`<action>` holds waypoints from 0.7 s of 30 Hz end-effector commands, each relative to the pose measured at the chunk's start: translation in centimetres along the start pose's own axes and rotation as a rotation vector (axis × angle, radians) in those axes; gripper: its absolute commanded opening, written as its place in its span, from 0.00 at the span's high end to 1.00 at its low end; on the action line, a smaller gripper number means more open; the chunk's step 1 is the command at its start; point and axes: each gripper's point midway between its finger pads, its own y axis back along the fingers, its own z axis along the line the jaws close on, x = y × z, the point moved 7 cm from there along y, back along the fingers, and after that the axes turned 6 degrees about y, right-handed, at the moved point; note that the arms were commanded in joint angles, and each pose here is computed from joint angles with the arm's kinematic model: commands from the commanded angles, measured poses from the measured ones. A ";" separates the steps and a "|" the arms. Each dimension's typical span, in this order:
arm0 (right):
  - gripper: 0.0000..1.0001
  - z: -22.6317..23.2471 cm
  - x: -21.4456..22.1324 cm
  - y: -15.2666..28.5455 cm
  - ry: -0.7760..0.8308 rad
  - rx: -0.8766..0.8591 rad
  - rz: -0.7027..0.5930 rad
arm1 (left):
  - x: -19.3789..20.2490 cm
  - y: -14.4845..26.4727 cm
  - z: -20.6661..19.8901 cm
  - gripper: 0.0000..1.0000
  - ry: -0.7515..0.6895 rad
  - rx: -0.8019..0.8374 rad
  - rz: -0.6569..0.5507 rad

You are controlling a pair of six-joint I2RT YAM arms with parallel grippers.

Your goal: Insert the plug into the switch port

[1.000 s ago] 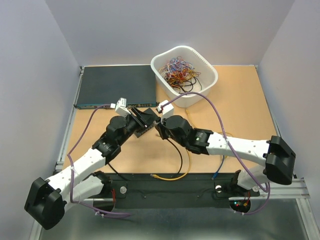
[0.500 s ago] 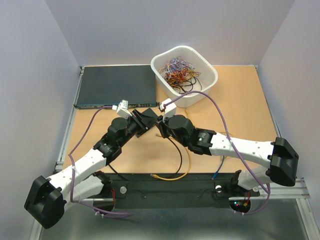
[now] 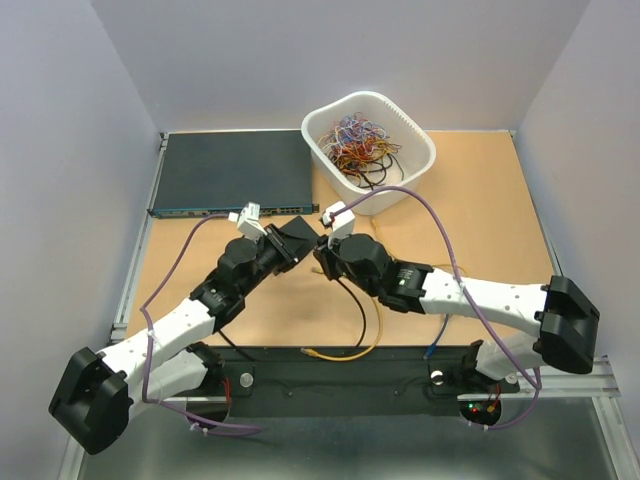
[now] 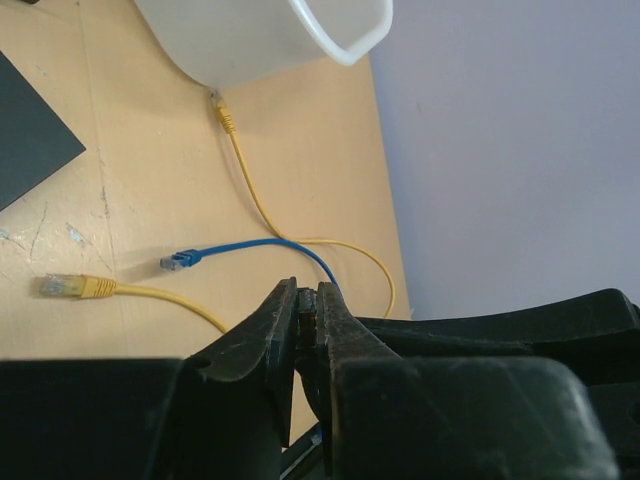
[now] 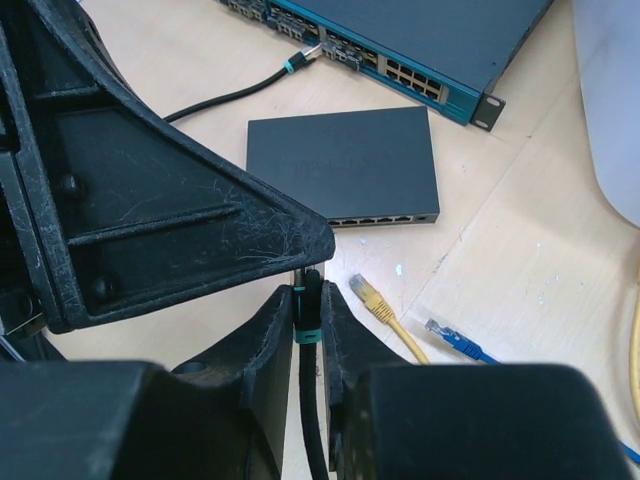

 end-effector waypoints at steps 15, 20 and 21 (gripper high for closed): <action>0.46 -0.8 -2.7 3.9 -0.133 -0.024 -0.188 | -0.3 1.2 -0.7 1.00 -0.036 0.096 -0.031; 0.51 0.0 -1.4 2.4 -0.127 -0.046 -0.136 | -0.3 1.4 -0.9 1.00 -0.035 0.109 -0.030; 0.51 0.0 -1.4 2.3 -0.127 -0.046 -0.134 | -0.3 1.4 -0.9 1.00 -0.036 0.111 -0.031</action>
